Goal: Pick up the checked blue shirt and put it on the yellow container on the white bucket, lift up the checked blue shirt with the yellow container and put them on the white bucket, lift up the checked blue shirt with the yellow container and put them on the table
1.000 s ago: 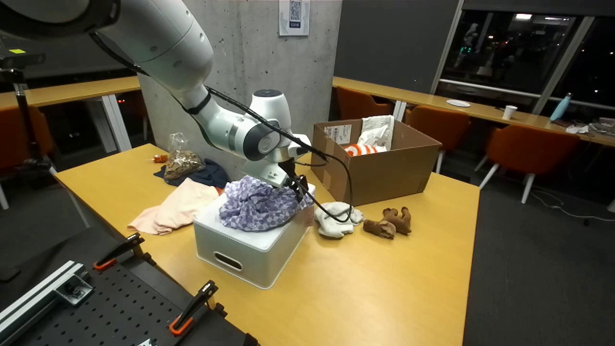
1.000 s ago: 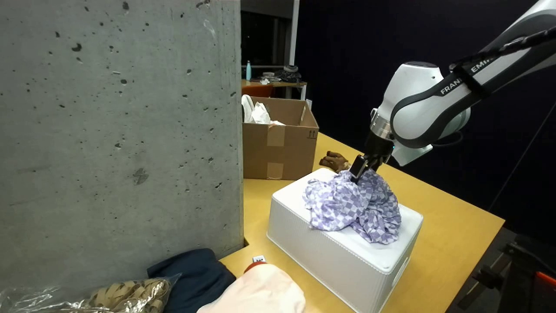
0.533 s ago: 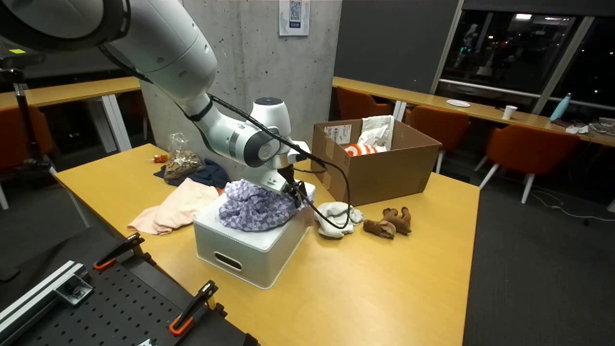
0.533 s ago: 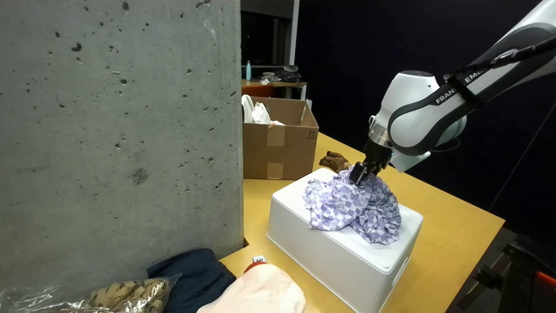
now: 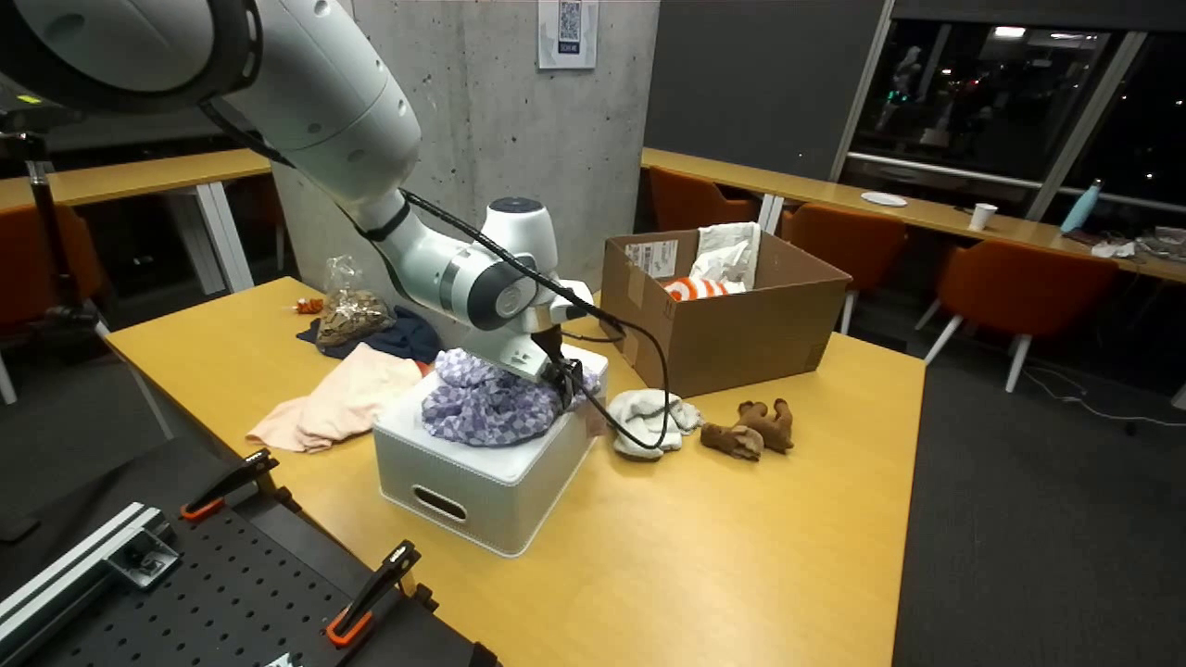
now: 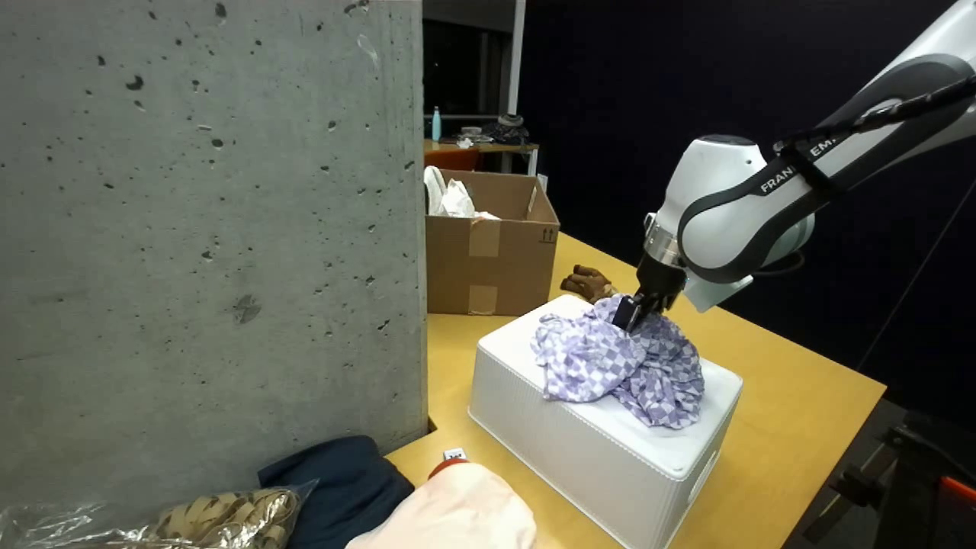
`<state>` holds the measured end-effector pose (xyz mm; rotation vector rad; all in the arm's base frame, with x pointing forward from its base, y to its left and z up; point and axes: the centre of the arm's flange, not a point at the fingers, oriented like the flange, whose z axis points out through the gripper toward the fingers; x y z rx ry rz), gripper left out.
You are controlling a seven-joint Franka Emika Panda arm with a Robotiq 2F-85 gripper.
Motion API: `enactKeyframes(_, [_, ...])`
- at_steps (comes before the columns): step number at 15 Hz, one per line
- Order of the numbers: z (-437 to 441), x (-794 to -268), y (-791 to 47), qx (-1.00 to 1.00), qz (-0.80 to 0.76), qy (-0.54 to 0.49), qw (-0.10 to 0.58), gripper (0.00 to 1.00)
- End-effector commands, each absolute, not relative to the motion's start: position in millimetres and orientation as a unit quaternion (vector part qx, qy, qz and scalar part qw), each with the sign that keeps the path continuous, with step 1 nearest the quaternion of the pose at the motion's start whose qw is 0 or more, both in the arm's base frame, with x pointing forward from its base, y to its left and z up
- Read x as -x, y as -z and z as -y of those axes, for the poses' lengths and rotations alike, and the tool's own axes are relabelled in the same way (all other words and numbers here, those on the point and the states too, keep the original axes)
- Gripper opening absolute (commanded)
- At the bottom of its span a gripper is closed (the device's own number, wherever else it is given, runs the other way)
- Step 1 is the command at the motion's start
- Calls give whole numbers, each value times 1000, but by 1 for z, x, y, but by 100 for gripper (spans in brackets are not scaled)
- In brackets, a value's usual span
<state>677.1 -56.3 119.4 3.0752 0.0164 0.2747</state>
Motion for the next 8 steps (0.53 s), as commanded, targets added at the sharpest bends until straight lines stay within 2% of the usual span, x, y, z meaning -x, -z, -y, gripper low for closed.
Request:
enactKeyframes(1, [59, -686, -111, -996, -15, -84, 14, 49])
enactKeyframes(3, [57, -686, -115, -996, -17, -86, 14, 35])
enactKeyframes(8, [45, -685, -136, -995, -27, -91, 22, 30])
